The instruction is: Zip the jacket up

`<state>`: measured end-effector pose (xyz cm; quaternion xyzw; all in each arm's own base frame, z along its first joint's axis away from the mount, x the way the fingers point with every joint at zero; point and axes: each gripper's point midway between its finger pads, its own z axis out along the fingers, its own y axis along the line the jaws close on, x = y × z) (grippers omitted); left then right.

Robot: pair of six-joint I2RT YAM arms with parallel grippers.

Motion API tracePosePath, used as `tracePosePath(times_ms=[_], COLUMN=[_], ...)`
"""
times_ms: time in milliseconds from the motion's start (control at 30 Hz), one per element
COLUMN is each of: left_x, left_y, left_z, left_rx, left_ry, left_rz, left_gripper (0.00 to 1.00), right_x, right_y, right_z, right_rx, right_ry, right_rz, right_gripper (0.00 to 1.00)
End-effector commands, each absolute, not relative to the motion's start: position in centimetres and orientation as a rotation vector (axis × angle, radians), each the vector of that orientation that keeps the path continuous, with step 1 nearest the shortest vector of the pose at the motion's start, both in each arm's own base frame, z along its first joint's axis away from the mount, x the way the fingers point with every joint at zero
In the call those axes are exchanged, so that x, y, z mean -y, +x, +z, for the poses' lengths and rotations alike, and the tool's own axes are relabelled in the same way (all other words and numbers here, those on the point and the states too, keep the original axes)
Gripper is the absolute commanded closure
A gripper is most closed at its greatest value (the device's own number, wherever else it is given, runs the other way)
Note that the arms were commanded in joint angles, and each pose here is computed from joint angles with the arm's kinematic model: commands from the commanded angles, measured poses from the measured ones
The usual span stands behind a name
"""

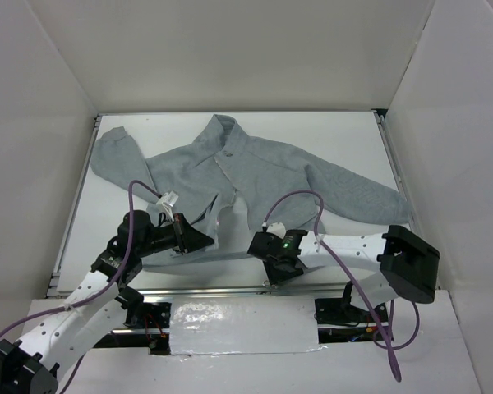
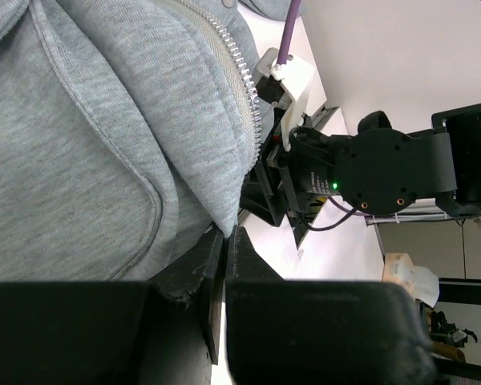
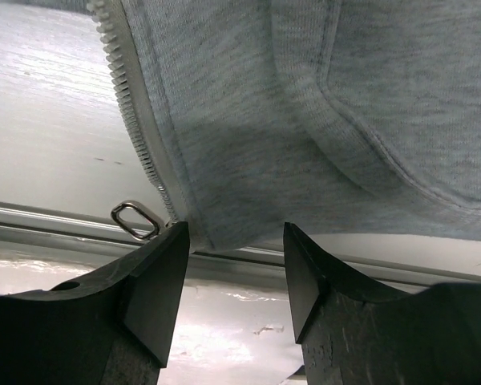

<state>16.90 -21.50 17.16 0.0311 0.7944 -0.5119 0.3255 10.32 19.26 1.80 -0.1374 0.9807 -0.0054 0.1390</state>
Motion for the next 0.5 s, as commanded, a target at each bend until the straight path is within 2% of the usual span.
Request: tracePosePath(times_ms=[0, 133, 467], left_x=[22.0, 22.1, 22.3], left_y=[16.7, 16.7, 16.7], left_z=[18.7, 18.6, 18.7], left_rx=[-2.014, -2.018, -2.011], left_ry=[0.162, 0.167, 0.171], left_rz=[-1.386, -1.39, -1.406], left_gripper=[1.0, 1.0, 1.0], right_x=[-20.3, -20.4, -19.5], right_y=[11.3, 11.3, 10.8], right_z=[2.7, 3.1, 1.5], right_rx=[-2.798, -2.787, -2.834], right_ry=[-0.321, -0.283, -0.263], right_rz=[0.028, 0.093, -0.003], right_gripper=[0.42, 0.44, 0.47])
